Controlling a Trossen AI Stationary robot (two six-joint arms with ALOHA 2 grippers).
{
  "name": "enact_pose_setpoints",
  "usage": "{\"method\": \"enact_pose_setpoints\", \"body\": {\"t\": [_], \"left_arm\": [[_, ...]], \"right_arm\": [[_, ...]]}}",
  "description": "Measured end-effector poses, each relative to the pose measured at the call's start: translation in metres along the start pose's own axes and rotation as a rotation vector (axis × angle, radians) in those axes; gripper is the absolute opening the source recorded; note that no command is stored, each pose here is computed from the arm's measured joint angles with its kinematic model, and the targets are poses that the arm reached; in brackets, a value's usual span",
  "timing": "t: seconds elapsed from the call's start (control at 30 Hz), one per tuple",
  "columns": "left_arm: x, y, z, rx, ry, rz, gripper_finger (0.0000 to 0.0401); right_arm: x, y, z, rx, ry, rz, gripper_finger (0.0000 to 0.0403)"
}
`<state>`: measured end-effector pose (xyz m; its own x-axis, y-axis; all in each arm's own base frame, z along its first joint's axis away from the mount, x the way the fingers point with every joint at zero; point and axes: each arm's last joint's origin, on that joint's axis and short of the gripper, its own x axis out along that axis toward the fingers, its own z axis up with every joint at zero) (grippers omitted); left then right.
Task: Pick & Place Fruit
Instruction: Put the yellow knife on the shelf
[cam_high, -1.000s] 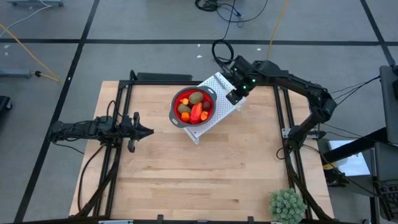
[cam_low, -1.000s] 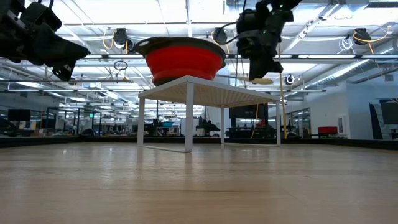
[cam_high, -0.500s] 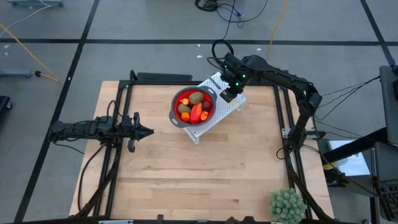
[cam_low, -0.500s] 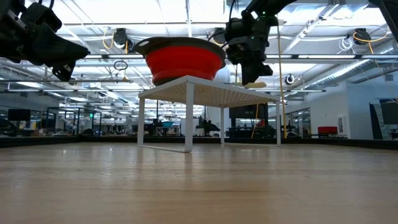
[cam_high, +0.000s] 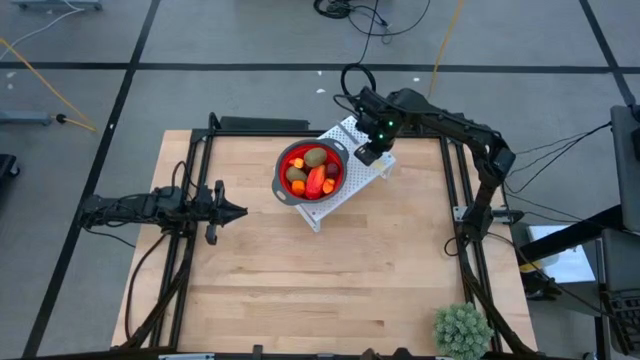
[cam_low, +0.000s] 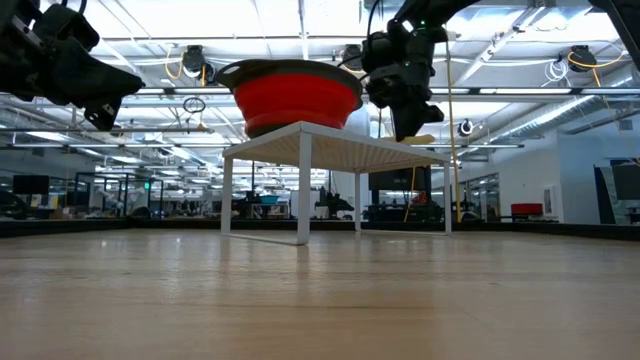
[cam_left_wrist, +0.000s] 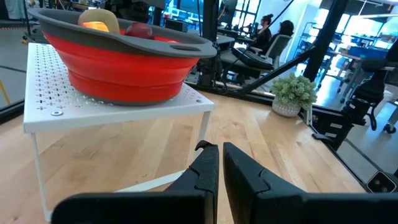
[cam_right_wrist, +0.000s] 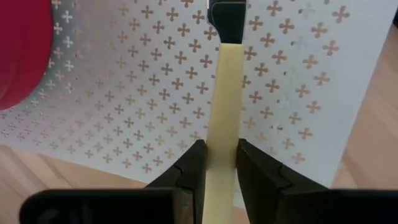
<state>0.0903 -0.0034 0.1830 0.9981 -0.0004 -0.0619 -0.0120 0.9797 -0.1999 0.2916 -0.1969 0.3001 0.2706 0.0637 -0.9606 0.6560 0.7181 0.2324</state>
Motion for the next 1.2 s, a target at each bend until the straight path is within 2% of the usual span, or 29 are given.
{"method": "enact_pose_setpoints", "body": {"t": [0.93, 1.2], "left_arm": [[0.0, 0.0, 0.0, 0.0, 0.0, 0.0, 0.0021], [0.0, 0.0, 0.0, 0.0, 0.0, 0.0, 0.0021]], "right_arm": [[0.001, 0.005, -0.001, 0.013, 0.0, -0.028, 0.007], [0.015, 0.001, -0.005, 0.043, 0.027, -0.033, 0.007]]}}
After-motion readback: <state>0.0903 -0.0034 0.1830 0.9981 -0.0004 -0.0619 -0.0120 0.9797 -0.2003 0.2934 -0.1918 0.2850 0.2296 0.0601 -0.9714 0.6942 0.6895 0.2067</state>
